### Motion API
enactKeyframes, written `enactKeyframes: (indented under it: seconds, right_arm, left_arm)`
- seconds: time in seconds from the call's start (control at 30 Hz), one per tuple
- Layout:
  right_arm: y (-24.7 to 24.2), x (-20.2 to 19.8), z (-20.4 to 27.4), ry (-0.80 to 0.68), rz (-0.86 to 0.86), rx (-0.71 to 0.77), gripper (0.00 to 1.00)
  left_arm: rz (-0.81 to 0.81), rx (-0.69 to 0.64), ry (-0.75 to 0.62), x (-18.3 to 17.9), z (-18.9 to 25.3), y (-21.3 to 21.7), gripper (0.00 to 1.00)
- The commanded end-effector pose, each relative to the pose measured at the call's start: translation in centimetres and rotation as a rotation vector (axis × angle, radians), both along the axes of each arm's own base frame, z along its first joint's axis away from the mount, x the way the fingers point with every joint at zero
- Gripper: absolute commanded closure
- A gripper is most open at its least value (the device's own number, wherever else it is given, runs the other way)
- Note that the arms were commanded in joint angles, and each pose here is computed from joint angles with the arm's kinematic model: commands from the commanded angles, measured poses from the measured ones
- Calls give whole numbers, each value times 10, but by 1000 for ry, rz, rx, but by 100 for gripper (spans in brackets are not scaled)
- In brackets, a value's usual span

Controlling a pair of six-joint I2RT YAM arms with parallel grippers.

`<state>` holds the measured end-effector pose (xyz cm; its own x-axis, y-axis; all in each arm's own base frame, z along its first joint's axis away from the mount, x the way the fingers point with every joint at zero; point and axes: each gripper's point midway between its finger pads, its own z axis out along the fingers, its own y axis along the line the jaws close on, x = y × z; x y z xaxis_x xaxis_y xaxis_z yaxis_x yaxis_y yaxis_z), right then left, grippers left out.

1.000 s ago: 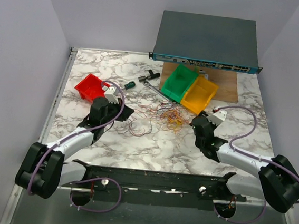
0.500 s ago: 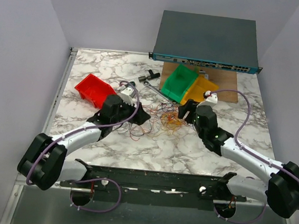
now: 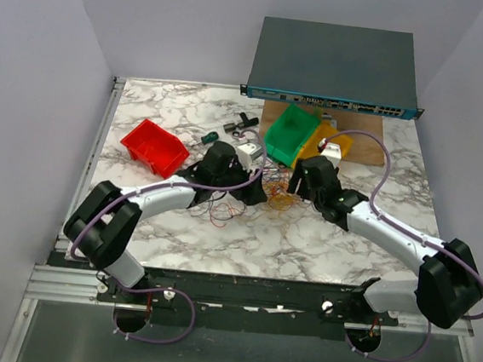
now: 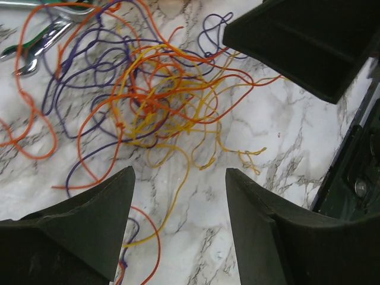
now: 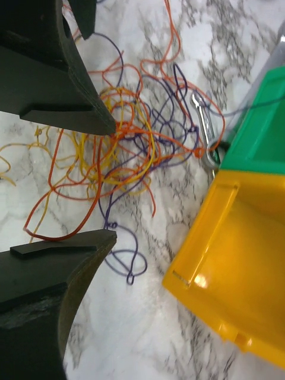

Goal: Untangle the cables
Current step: Untie the cable.

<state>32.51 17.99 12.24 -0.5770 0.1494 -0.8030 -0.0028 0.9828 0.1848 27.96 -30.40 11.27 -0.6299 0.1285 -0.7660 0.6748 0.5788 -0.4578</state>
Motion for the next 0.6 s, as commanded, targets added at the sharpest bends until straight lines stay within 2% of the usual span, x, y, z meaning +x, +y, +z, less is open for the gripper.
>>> enactKeyframes:
  seconds: [0.0, 0.17, 0.27, 0.33, 0.53, 0.57]
  right_arm:
    - [-39, -3, 8, 2, -188, -47, 27]
    - [-57, -11, 15, -33, -237, -14, 27]
    - [-70, -16, 23, -48, -293, -2, 27]
    - [-76, -19, 29, -61, -310, 5, 27]
    - [-80, -29, 40, -94, -304, 62, 27]
    - [-80, -31, 39, -95, -303, 74, 27]
  left_arm:
    - [-86, 87, -26, -6, 6, -22, 37]
    - [-93, 227, -61, 6, 11, -42, 37]
    - [-127, 344, -75, 9, -3, -56, 39]
    - [-158, 398, -84, 7, -12, -67, 47]
    - [-169, 476, -34, 14, -46, -78, 54]
    - [-181, 473, -22, 12, -49, -80, 58]
